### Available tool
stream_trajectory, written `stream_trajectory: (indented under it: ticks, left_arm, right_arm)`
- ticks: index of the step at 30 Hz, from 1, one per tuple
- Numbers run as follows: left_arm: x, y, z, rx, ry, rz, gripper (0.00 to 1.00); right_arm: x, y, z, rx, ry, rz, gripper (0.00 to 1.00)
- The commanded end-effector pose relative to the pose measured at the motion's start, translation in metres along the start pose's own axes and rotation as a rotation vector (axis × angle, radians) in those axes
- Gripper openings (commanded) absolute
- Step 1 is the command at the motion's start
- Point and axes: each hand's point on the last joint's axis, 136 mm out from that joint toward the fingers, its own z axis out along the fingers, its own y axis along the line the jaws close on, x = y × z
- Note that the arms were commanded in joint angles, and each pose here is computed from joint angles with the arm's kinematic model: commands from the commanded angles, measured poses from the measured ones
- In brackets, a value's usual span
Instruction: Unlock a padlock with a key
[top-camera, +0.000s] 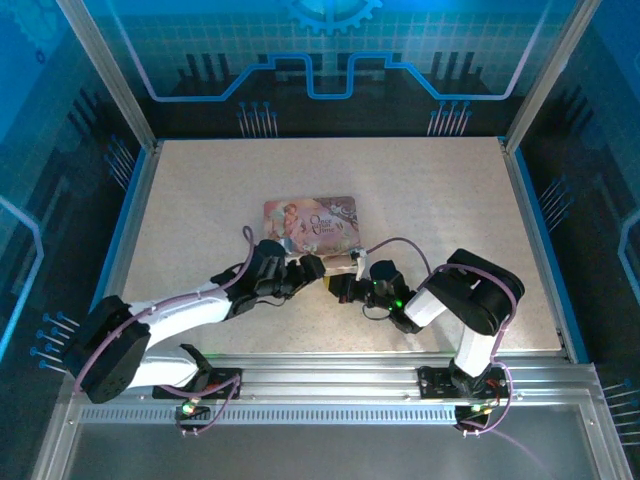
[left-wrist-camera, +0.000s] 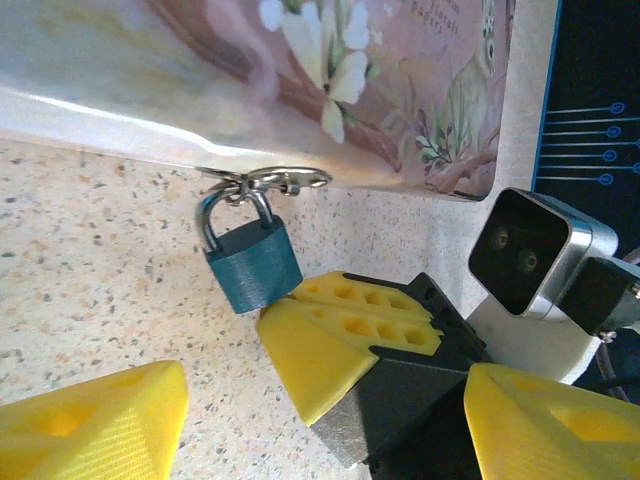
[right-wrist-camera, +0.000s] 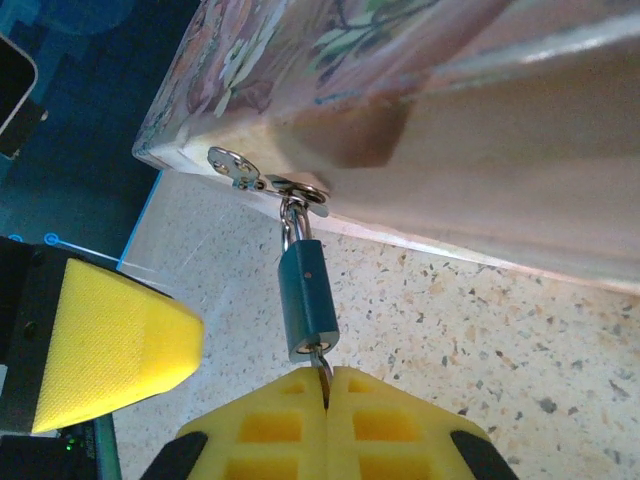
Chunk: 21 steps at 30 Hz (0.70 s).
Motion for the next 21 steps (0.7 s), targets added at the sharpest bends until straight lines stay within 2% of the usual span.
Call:
stream_trajectory:
  ticks: [1, 15, 21]
  left_arm:
    - [0.003, 0.009, -0.004, 0.023, -0.005, -0.084, 0.72]
    - [-0.009, 0.020, -0.007, 0.062, -0.107, -0.176, 0.58]
    - [-0.013, 0.021, -0.007, 0.065, -0.135, -0.201, 0.53]
  right_arm:
    - [-0.004, 0.021, 0.000, -0.048, -0.012, 0.093, 0.00]
    - [0.006, 0.027, 0.011, -0.059, 0.027, 0.320, 0.00]
    - [0.007, 0.026, 0.013, -0.056, 0.028, 0.351, 0.00]
